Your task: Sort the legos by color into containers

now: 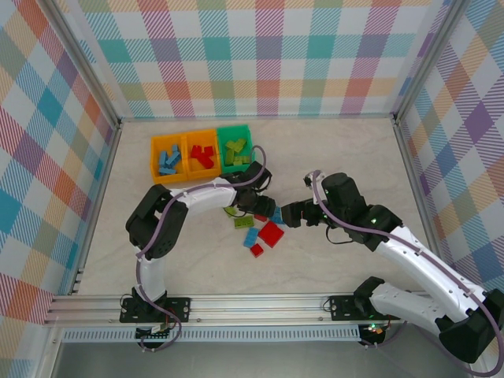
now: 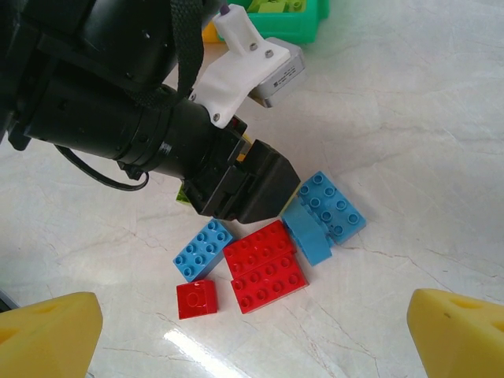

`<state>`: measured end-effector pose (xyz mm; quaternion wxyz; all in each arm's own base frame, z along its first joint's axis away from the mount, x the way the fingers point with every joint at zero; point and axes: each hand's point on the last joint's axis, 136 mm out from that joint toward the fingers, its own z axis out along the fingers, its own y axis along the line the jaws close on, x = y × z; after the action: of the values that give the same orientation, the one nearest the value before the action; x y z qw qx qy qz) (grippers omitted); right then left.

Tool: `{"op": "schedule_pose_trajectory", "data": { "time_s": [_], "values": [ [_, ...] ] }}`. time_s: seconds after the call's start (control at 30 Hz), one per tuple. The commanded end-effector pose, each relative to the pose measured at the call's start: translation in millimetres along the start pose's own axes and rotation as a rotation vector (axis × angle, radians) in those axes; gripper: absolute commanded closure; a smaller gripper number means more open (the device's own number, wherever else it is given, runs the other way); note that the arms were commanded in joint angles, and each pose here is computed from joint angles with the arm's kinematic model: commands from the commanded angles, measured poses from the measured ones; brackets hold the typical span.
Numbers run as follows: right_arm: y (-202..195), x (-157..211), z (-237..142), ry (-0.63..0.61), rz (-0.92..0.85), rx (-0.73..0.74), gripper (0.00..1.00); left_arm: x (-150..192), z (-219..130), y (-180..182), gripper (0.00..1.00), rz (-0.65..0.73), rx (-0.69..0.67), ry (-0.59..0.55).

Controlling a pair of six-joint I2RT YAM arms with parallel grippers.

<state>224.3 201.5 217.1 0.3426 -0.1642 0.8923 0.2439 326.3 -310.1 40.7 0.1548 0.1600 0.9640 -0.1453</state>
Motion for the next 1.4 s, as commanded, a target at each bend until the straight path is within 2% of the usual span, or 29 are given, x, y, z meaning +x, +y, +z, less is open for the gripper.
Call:
{"op": "schedule_pose_trajectory", "data": {
  "time_s": [0.0,0.13,0.37,0.5,0.63,0.77,0.9,1.07,1.2,1.37],
  "values": [
    [-1,1,-1,0.002,0.010,0.004,0.00,12,4,22,0.45,0.002,-0.076,0.029],
    [1,-1,1,0.001,0.009,-0.001,0.00,16,4,20,0.47,0.008,-0.056,0.048],
    [3,-2,3,0.014,0.013,-0.010,0.00,24,13,29,0.43,0.029,-0.086,0.069],
    [15,5,6,0.061,0.006,-0.076,0.00,24,13,23,0.50,0.039,-0.057,0.072],
    [23,17,14,0.131,0.025,-0.132,0.00,21,11,27,0.66,0.037,-0.077,0.058],
    [21,18,17,0.143,0.043,-0.118,0.00,14,5,26,0.68,0.014,-0.074,0.023],
    [22,11,13,0.117,0.044,-0.115,0.00,-7,-14,24,0.68,-0.014,-0.058,-0.060],
    [29,9,15,0.107,0.054,-0.157,0.00,-57,-62,40,0.70,-0.053,-0.102,-0.257],
    [33,7,17,0.108,0.068,-0.179,0.00,-98,-103,81,0.70,-0.130,-0.189,-0.409],
    [31,7,13,0.086,0.081,-0.175,0.00,-138,-139,152,0.71,-0.302,-0.274,-0.554]
  ]
}}
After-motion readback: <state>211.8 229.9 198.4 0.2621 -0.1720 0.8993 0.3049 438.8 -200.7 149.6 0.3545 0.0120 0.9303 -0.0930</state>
